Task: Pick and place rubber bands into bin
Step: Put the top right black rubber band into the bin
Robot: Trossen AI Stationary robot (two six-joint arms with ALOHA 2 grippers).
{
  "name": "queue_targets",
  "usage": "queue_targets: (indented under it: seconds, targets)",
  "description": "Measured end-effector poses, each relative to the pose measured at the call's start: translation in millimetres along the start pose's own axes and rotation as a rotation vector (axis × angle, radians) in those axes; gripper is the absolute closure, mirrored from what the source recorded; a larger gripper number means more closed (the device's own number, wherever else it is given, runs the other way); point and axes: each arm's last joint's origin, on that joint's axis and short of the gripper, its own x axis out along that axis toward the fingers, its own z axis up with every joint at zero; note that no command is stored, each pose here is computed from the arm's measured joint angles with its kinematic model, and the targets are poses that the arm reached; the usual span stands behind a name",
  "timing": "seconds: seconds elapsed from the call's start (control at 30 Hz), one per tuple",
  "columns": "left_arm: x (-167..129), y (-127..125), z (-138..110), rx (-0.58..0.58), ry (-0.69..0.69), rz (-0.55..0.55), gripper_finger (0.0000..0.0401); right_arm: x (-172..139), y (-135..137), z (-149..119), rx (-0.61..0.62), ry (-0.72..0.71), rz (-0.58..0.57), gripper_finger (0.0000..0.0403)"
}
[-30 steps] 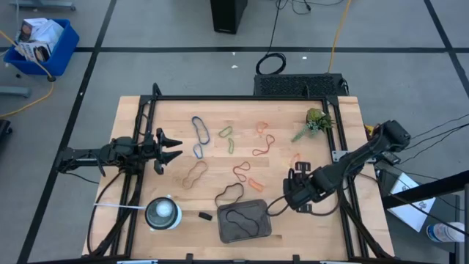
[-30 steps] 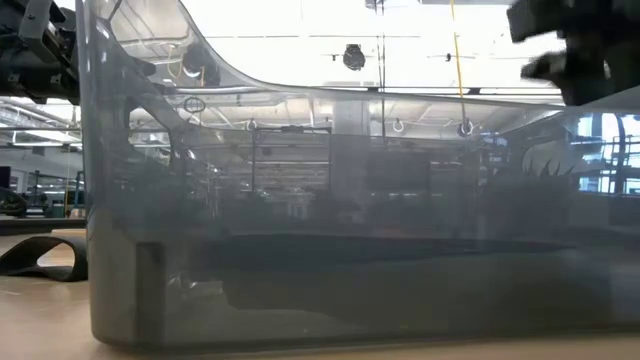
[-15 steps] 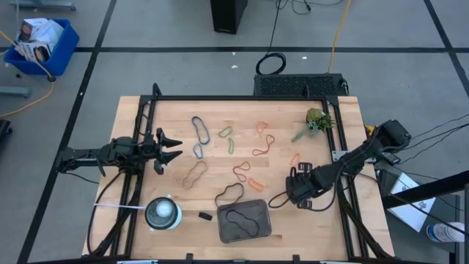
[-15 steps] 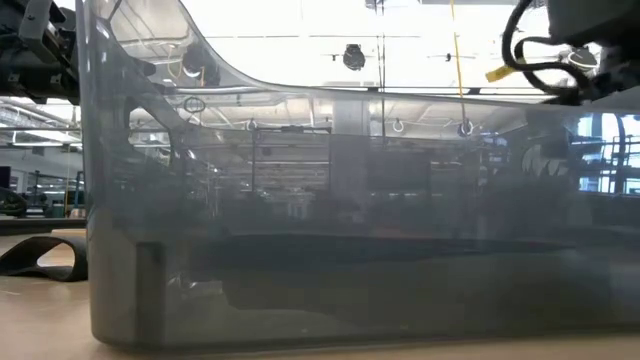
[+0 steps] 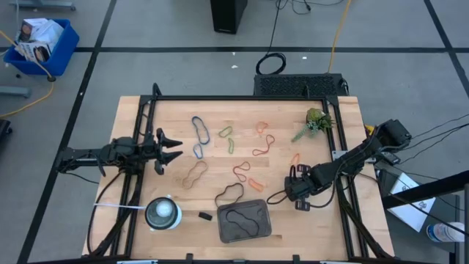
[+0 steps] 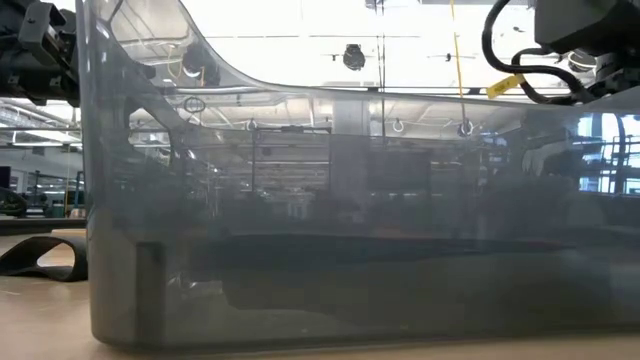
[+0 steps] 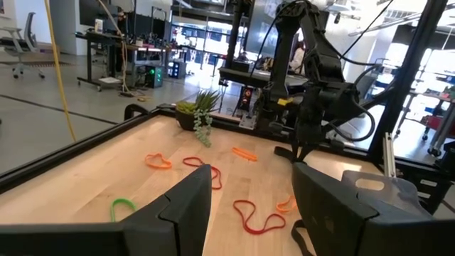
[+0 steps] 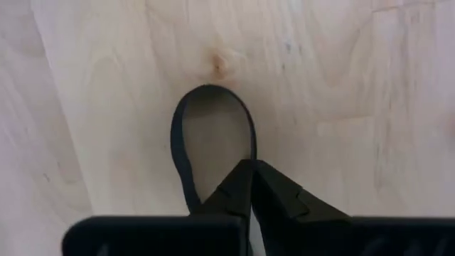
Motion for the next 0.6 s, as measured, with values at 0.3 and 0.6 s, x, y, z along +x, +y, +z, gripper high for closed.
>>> queue_targets:
  seconds: [0.3, 0.6]
  targets:
    - [0, 0, -1, -0.005, 0.007, 0.000, 0.0199, -40, -3, 6, 0.090, -0.197, 0.043, 0.0401]
    - [0, 0, 0, -0.006, 0.001, -0.001, 0.0199, -152, -5, 33, 0.115, -0.738, 0.102, 0.0402]
